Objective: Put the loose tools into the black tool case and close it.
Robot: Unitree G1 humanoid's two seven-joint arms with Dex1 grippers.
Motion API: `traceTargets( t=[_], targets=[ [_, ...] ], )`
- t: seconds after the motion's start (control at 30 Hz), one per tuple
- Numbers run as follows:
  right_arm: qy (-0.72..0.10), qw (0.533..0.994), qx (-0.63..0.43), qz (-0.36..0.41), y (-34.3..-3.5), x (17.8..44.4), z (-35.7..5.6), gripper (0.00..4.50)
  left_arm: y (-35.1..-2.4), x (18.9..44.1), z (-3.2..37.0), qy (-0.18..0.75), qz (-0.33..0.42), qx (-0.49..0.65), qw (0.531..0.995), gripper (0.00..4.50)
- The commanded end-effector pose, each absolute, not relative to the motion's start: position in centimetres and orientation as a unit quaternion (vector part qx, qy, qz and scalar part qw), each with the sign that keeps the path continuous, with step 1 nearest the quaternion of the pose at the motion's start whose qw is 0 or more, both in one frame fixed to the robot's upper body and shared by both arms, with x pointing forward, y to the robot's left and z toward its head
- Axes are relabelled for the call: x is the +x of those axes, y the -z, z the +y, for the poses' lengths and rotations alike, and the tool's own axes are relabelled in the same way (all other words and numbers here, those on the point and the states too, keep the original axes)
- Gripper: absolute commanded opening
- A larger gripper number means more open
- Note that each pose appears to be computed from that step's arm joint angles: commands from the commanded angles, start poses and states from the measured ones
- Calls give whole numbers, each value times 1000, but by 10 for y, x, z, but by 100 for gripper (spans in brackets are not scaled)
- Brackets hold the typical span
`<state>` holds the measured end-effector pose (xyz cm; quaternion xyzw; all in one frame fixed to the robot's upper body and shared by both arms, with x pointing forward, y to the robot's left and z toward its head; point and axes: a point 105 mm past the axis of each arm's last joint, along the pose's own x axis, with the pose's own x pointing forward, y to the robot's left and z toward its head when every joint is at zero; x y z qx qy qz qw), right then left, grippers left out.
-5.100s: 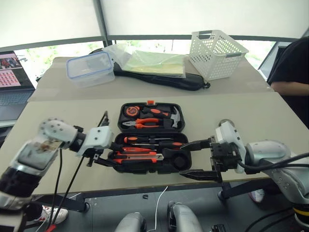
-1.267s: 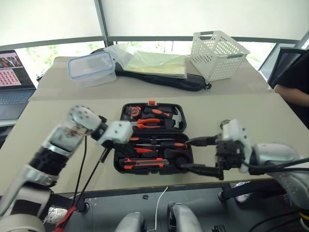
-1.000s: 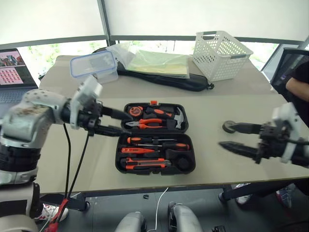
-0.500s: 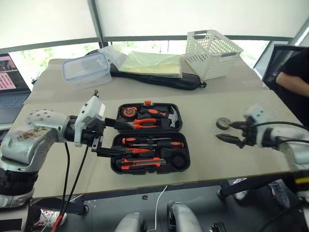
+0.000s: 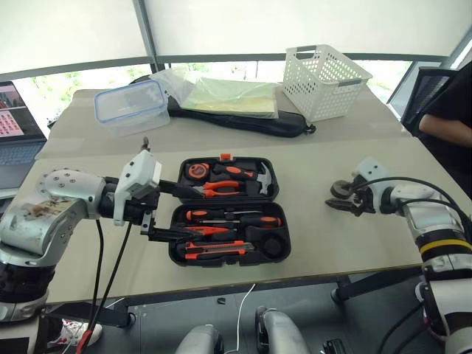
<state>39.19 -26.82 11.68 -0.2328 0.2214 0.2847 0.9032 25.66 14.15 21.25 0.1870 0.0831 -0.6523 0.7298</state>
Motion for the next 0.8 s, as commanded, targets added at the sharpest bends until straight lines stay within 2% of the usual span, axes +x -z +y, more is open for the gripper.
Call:
traceTargets(
  t=[0.03,0.1,0.2,0.27,0.37,0.47,0.57,0.73,0.8],
  targets=[
    [-279,909,-235,202,-128,396,-272,255,-221,258,139,650,67,210,727,450],
    [-283,908,-235,202,-128,396,-272,166,-221,259,138,650,67,210,727,450],
    [-306,903,-234,192,-134,393,-268,80,-221,261,137,652,67,213,725,450],
    [-332,896,-232,182,-142,389,-261,4,-221,261,137,654,68,215,722,450],
    [-420,871,-211,144,-165,372,-230,4,-215,258,137,663,82,219,711,450],
    [-546,807,-194,115,-183,331,-186,4,-204,250,139,675,107,225,694,450],
    [-628,738,-216,120,-179,288,-151,4,-195,242,140,686,122,233,678,450],
    [-696,661,-258,107,-162,248,-104,4,-193,236,136,696,123,236,666,450],
    [-705,644,-277,105,-155,242,-96,4,-193,234,136,700,124,238,661,450]
  ],
)
